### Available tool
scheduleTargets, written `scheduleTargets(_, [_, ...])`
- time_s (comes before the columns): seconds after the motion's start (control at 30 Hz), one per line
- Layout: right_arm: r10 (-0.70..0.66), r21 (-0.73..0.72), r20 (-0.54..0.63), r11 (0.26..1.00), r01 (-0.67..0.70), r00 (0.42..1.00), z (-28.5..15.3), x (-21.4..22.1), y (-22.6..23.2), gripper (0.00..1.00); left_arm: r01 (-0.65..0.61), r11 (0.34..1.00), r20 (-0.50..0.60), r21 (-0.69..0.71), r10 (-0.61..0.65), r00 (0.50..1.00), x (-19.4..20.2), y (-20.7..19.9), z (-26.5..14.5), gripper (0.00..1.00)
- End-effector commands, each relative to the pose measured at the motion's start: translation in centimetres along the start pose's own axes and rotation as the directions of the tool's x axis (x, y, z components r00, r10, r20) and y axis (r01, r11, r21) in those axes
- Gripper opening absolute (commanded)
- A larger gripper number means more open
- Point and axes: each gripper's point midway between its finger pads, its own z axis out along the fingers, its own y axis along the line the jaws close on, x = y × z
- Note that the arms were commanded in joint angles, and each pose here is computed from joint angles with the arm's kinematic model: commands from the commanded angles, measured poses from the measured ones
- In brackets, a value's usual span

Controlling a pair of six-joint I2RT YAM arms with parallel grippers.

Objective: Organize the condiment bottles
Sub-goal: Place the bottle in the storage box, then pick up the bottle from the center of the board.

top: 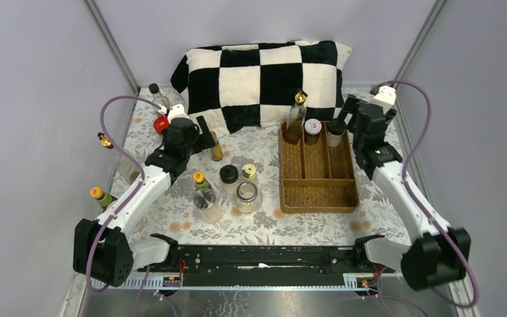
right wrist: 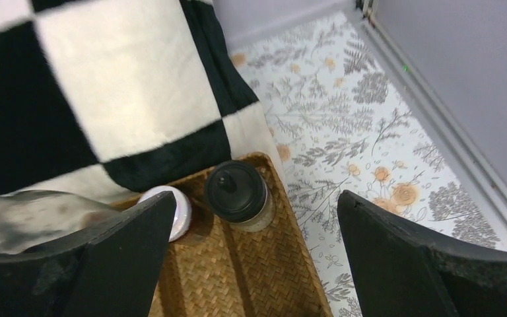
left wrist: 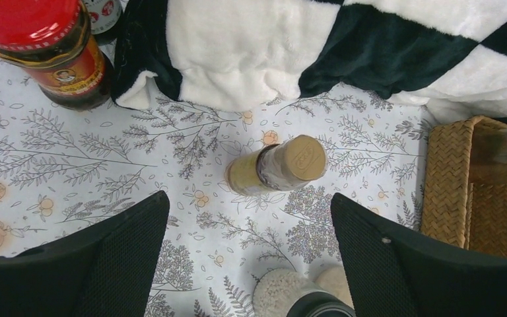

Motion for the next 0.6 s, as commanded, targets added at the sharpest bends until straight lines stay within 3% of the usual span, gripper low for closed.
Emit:
scheduleTargets(0.0, [0.019, -0.054, -0.030, 0.998, -0.020, 0.999, -4.6, -1.6, -0.6, 1.00, 0.026, 0.999, 0.026, 0.031, -0.027, 0.999, -0.4, -0.9, 1.4, 0.95])
scheduleTargets(0.17, [0.032, -0.142, -0.036, 0.989, -0.036, 0.999, -6.8, -2.1, 0.0, 1.00, -0.004, 1.000, 0.008, 0.022, 0.004, 1.000, 0.5, -1.8, 3.6, 0.89])
scheduleTargets(0.43, [0.038, -0.202, -0.083, 0.978, -0.054, 0.996, -6.6, -0.6, 1.3, 1.00, -0.086, 0.996, 0.063, -0.038, 0.088, 0.994, 1.4, -3.4, 5.3, 0.89])
scheduleTargets(0.57, [0.038, -0.233, -0.103, 0.971, -0.061, 0.994, -6.3, 0.1, 2.0, 1.00, -0.089, 0.995, 0.098, -0.052, 0.094, 0.991, 1.6, -3.7, 5.9, 0.77])
